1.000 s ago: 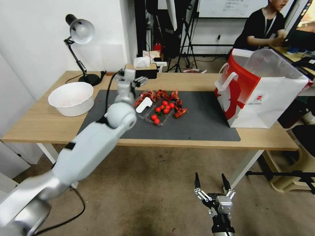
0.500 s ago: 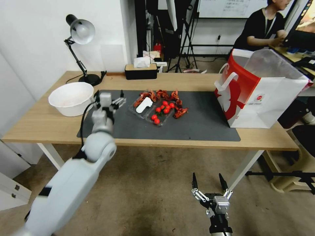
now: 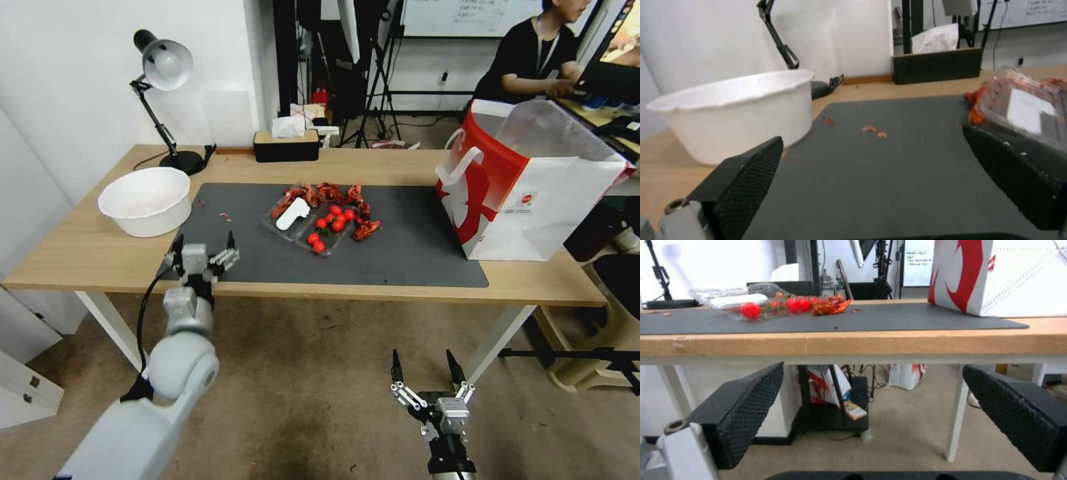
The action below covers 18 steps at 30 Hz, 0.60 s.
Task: Pick up the trash from the table and place it into the takeout bag.
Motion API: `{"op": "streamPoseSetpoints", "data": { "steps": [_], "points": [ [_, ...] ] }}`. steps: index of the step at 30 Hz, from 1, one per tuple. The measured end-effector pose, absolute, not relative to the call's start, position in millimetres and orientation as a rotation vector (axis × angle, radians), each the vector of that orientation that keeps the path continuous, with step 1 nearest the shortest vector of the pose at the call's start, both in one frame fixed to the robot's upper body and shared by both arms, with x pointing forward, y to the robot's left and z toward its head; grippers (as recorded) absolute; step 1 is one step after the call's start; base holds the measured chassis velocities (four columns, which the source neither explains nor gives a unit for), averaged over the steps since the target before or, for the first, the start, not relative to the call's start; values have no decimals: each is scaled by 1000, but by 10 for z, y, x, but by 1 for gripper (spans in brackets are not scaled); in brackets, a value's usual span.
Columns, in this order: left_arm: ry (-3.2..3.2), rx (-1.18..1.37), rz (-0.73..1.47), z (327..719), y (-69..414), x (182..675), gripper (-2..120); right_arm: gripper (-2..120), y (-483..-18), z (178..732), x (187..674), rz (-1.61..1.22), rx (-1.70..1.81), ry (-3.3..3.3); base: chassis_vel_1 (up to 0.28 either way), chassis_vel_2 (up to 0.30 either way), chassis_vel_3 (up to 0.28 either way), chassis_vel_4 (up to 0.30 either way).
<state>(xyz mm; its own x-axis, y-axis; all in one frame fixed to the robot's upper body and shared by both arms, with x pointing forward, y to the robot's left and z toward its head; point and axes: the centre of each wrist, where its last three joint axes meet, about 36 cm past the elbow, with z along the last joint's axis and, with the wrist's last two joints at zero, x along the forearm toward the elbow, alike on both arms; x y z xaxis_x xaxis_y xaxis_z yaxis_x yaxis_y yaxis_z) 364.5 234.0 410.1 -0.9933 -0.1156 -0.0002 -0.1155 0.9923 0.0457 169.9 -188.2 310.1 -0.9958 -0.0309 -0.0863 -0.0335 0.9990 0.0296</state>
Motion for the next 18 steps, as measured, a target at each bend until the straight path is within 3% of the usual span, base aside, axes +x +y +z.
{"op": "streamPoseSetpoints", "data": {
  "steps": [18],
  "points": [
    [-3145, 59, -66, 3672, 2491, 2757, 100, 100, -1983, 3227, 1875, 63, -100, 2987, 0, 0, 0, 0]
  ]
}}
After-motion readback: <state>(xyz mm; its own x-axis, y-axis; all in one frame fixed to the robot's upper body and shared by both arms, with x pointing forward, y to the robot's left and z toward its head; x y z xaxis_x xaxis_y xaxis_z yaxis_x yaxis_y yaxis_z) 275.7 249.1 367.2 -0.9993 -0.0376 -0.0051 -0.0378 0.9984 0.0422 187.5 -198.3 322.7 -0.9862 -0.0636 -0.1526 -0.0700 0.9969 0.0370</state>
